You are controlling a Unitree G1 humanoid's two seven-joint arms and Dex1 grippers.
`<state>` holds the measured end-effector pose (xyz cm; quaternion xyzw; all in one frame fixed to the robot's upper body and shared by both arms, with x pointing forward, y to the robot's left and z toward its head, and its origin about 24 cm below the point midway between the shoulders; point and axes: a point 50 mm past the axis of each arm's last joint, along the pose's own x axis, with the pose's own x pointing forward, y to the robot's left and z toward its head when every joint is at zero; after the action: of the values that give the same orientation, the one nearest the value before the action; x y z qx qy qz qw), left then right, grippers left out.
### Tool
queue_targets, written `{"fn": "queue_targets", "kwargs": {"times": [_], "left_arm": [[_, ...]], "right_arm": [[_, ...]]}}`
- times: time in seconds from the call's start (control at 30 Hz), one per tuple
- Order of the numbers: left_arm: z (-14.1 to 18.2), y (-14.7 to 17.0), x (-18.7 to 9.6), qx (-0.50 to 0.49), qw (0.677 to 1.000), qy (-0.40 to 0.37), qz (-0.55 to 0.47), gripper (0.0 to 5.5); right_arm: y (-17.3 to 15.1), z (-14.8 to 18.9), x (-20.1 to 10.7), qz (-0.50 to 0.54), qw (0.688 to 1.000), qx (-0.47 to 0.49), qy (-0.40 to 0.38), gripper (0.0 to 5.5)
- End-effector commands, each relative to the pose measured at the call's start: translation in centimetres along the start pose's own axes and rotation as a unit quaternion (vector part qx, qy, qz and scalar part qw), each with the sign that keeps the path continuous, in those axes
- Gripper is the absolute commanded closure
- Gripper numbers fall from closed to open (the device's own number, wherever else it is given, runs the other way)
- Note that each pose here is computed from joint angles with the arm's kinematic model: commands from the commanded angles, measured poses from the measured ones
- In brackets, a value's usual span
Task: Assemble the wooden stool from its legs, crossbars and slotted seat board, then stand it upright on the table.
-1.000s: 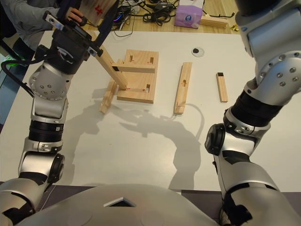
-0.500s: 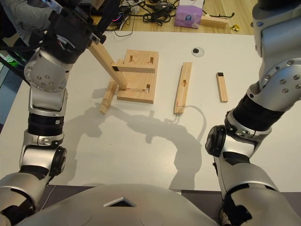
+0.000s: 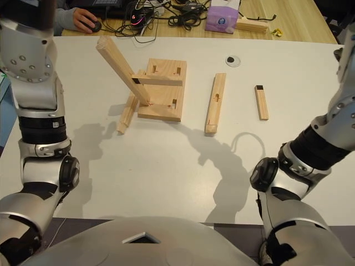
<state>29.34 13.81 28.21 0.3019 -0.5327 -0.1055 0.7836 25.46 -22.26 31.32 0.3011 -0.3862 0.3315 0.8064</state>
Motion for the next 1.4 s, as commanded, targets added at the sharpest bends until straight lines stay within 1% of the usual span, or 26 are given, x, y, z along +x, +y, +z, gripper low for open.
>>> {"fn": "queue_targets", "kwargs": {"times": [0.03, 0.1, 0.2, 0.27, 0.37, 0.4, 0.5, 0.57, 0.63, 0.7, 0.83, 0.9, 0.97, 1.1, 1.23, 1.3, 1.4], "left_arm": [[-3.0, 1.7, -3.8, 0.020, 0.987, 0.149, 0.047, 1.08], [-4.7, 2.2, -7.1, 0.016, 0.963, 0.256, 0.079, 0.86], [-5.5, 1.9, -11.0, 0.021, 0.927, 0.357, 0.111, 0.86], [-5.8, 0.7, -13.6, -0.001, 0.897, 0.425, 0.122, 0.86], [-6.4, -4.5, -18.4, -0.054, 0.842, 0.535, 0.041, 0.86], [-6.2, -6.7, -20.1, -0.081, 0.816, 0.573, 0.008, 0.86], [-4.6, -12.4, -23.6, -0.144, 0.754, 0.632, -0.107, 0.86], [-3.9, -14.1, -24.8, -0.155, 0.728, 0.651, -0.149, 0.86], [-3.6, -14.7, -25.3, -0.156, 0.715, 0.660, -0.171, 0.86], [-3.3, -15.5, -25.0, -0.174, 0.710, 0.653, -0.199, 0.86], [-2.6, -17.3, -22.3, -0.209, 0.731, 0.604, -0.239, 0.86], [-2.4, -17.9, -21.9, -0.214, 0.732, 0.596, -0.250, 0.86], [-2.3, -18.1, -22.1, -0.211, 0.729, 0.599, -0.255, 0.86], [-2.5, -17.6, -23.0, -0.195, 0.723, 0.614, -0.248, 0.86], [-3.4, -16.6, -23.0, -0.177, 0.728, 0.620, -0.235, 0.86], [-3.7, -16.1, -22.9, -0.171, 0.731, 0.622, -0.225, 0.86], [-4.1, -15.7, -22.6, -0.168, 0.736, 0.620, -0.213, 0.86]], "right_arm": [[-1.8, 1.0, 0.1, -0.081, 0.994, -0.074, 0.022, 4.50], [-2.8, 0.3, 0.0, -0.126, 0.983, -0.119, 0.067, 4.50], [-4.1, -1.7, -0.2, -0.167, 0.964, -0.153, 0.137, 4.50], [-5.0, -3.1, -0.6, -0.190, 0.953, -0.151, 0.183, 4.50], [-6.0, -5.8, -2.7, -0.223, 0.933, -0.132, 0.251, 4.50], [-6.4, -6.6, -3.6, -0.236, 0.925, -0.124, 0.271, 4.50], [-6.9, -8.4, -5.3, -0.260, 0.912, -0.100, 0.300, 4.50], [-6.7, -8.7, -5.3, -0.253, 0.916, -0.090, 0.297, 4.50], [-6.5, -8.8, -4.9, -0.242, 0.920, -0.086, 0.296, 4.50], [-6.2, -9.4, -5.0, -0.229, 0.920, -0.078, 0.309, 4.50], [-6.4, -10.8, -7.1, -0.235, 0.904, -0.047, 0.355, 4.50], [-6.7, -11.3, -7.9, -0.249, 0.898, -0.031, 0.360, 4.50], [-7.2, -11.4, -8.6, -0.262, 0.894, -0.030, 0.363, 4.50], [-8.9, -11.2, -9.6, -0.296, 0.887, -0.041, 0.351, 4.50], [-10.4, -11.5, -10.9, -0.319, 0.877, -0.058, 0.354, 4.50], [-10.7, -11.7, -11.3, -0.320, 0.875, -0.061, 0.358, 4.50], [-10.2, -12.6, -11.5, -0.292, 0.874, -0.061, 0.382, 4.50]]}}
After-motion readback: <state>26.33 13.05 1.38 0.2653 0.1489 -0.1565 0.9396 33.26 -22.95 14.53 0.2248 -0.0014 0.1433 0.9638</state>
